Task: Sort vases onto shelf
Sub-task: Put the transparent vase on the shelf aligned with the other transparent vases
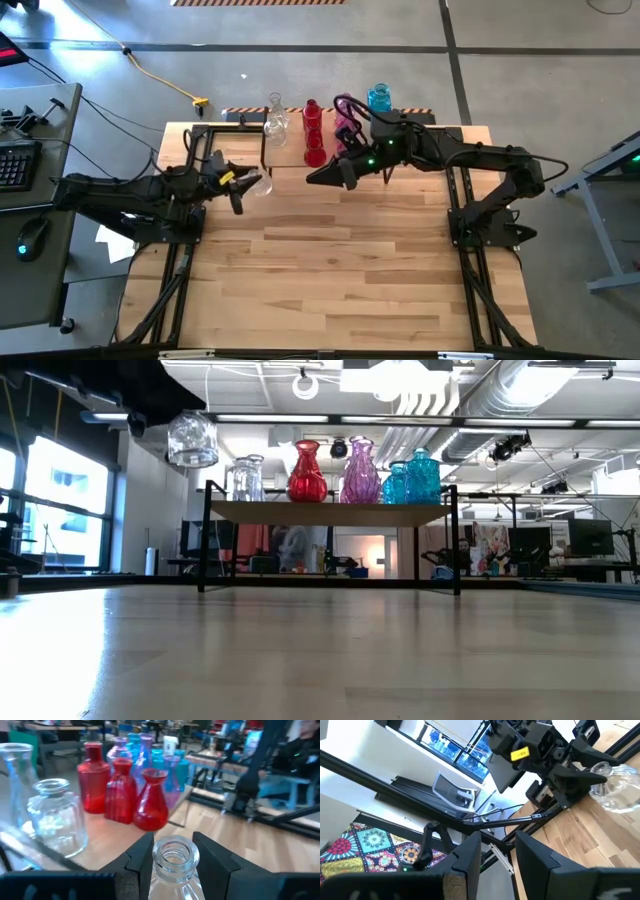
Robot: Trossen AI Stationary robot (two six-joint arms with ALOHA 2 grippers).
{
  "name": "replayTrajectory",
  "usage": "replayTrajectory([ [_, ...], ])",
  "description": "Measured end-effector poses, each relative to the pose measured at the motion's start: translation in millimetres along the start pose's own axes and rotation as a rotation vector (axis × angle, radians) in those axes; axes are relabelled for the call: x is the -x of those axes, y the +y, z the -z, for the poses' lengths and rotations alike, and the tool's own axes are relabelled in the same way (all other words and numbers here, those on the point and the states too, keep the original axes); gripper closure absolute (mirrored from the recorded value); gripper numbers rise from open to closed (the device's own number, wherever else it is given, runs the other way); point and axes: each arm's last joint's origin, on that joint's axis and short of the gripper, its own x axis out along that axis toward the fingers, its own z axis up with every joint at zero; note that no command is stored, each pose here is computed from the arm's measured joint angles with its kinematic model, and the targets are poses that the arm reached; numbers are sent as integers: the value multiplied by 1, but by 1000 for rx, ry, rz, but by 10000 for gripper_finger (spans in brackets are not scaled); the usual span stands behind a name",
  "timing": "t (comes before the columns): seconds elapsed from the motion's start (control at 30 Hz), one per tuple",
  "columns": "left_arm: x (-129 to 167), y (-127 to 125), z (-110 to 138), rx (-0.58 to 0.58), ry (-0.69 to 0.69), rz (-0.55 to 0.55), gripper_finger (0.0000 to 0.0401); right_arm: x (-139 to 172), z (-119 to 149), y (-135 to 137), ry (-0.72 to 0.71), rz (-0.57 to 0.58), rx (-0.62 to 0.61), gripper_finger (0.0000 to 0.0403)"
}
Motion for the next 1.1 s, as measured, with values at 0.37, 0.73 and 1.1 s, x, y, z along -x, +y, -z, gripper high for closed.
replayTrajectory([
  [0.37, -18, 2, 4, -63, -21, -65, 291, 2, -4, -4, -13, 11, -3, 300],
  [0.73, -44, 11, 6, -37, -26, -128, 291, 2, -5, -4, -15, 12, 23, 300],
  [1.1, -66, 18, 6, -29, -2, -151, 291, 2, -5, -4, -14, 13, 23, 300],
])
